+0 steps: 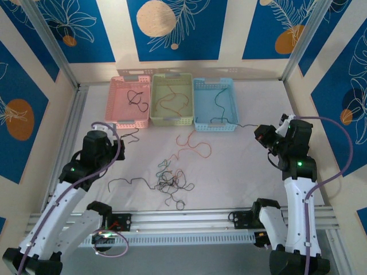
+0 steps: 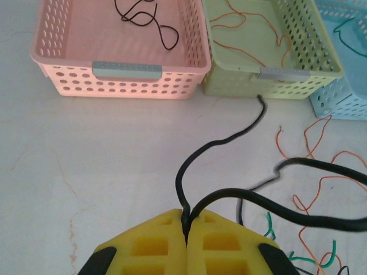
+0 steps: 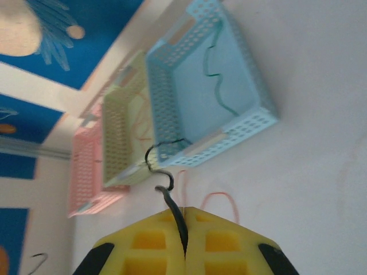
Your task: Untangle the cables
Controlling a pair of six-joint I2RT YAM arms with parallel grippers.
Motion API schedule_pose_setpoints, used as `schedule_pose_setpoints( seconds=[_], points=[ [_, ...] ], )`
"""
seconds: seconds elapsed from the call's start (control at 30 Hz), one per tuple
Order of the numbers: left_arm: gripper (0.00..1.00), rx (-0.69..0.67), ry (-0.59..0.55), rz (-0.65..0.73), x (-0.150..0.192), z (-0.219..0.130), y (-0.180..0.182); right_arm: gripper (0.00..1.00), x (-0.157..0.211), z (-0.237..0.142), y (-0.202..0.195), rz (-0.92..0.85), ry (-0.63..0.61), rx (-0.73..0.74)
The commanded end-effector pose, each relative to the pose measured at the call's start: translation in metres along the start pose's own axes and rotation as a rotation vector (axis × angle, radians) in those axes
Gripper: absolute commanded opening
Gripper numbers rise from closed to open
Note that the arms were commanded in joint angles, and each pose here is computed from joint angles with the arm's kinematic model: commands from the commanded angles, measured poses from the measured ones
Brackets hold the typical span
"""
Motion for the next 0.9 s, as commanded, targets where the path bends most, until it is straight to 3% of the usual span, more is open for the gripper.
schedule_pose_setpoints(
  seconds=[0.0, 0.27, 0.4, 0.67, 0.87],
  points=[
    [0.0, 0.003, -0.032, 0.013, -0.01, -0.011, -0.001, 0.0, 0.003, 0.012, 0.027, 0.027, 0.08, -0.205],
    [0.0, -0.031, -0.022, 0.071, -0.018, -0.036, 0.001, 0.0, 0.008, 0.024, 0.106, -0.193, 0.137, -0.348],
    [0.0, -0.094, -0.039, 0.097, -0.018, -0.053, 0.009, 0.0, 0.012, 0.051, 0.143, -0.29, 0.173, -0.352],
    [0.0, -0.148, -0.054, 0.113, -0.007, -0.075, 0.021, 0.0, 0.021, 0.151, 0.21, -0.381, 0.282, -0.371],
    [0.0, -0.135, -0.112, 0.118, -0.004, -0.086, 0.023, 0.0, 0.031, 0.239, 0.232, -0.407, 0.346, -0.306]
  ],
)
Point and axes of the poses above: each hand's point on the last joint's axis, 136 mm out from that joint toward the fingers, its own z axis out along the fingers, its own y axis along the line the jaws close on, x = y × z, the point moved 7 cm from there along -z, back along the fingers, and after that the axes turned 3 degrees about -z, right-handed, at the moved point
